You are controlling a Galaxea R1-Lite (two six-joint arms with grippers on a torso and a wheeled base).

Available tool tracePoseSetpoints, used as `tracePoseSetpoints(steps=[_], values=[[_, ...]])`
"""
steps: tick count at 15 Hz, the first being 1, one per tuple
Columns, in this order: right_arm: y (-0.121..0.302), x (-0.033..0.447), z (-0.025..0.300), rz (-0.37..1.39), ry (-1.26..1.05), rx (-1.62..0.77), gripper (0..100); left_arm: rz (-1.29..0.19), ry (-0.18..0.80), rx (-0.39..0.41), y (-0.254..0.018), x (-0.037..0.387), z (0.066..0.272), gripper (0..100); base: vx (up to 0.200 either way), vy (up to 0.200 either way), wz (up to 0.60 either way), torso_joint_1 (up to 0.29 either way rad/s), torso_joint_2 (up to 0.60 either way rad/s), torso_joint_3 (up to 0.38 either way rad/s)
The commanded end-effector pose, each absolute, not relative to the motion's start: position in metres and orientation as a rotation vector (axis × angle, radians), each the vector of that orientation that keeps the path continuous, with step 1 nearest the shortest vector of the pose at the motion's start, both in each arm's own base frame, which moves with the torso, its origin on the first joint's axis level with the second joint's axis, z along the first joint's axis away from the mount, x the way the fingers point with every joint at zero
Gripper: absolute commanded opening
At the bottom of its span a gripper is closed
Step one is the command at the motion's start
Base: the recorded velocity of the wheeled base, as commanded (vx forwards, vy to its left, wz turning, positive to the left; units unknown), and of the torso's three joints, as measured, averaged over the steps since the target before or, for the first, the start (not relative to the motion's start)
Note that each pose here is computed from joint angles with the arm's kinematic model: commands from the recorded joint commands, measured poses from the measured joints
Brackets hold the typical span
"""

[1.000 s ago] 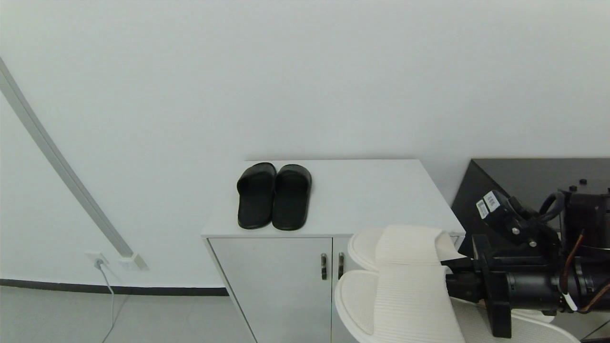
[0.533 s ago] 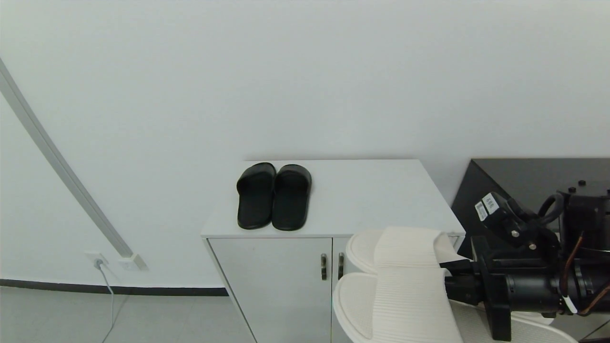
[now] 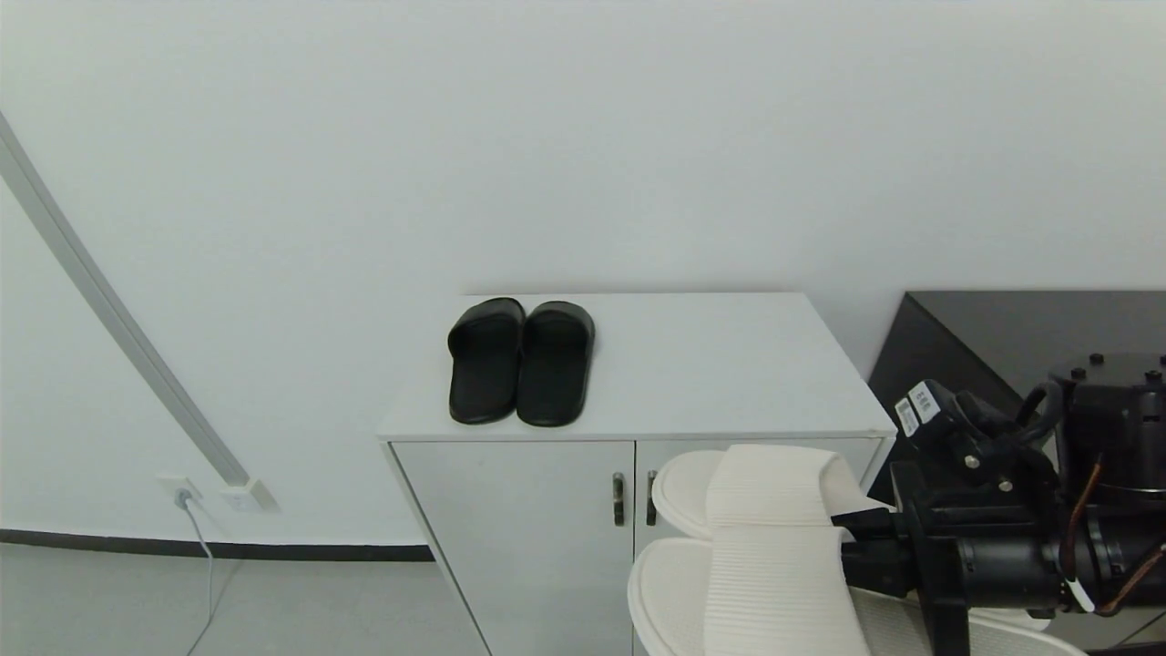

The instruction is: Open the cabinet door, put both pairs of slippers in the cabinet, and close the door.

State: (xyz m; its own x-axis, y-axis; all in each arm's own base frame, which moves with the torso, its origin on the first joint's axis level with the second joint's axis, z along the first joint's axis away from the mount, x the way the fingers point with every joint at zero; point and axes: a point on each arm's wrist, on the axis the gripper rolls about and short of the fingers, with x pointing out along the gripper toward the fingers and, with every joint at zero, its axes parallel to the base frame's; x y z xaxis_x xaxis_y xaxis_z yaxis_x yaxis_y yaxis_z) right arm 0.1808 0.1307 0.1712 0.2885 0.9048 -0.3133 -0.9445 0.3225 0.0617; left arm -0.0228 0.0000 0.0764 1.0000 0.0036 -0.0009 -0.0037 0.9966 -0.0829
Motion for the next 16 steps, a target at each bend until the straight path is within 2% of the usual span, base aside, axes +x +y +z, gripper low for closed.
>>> tracePoseSetpoints(steps=[1,6,7,16], values=[[0.1304,0.1796,0.1686,1.242,0.324,-0.146,0,0.008,0.000,-0.081,0.0001,-0.0228,0.0764,0,0.000,0.000,0.00,-0.173,0.38,0.212],[0.1300,0.1790,0.1682,1.242,0.326,-0.146,0,0.011,0.000,-0.086,0.0002,-0.0228,0.0764,0,0.000,0.000,0.00,-0.191,0.44,0.248],[0.1298,0.1792,0.1682,1.241,0.326,-0.146,0,0.014,-0.001,-0.098,0.0002,-0.0228,0.0764,100,0.000,0.000,0.00,-0.227,0.55,0.325],[0.1309,0.1779,0.1674,1.248,0.329,-0.147,0,0.012,-0.001,-0.095,0.0002,-0.0228,0.0764,100,0.000,0.000,0.00,-0.212,0.53,0.320]])
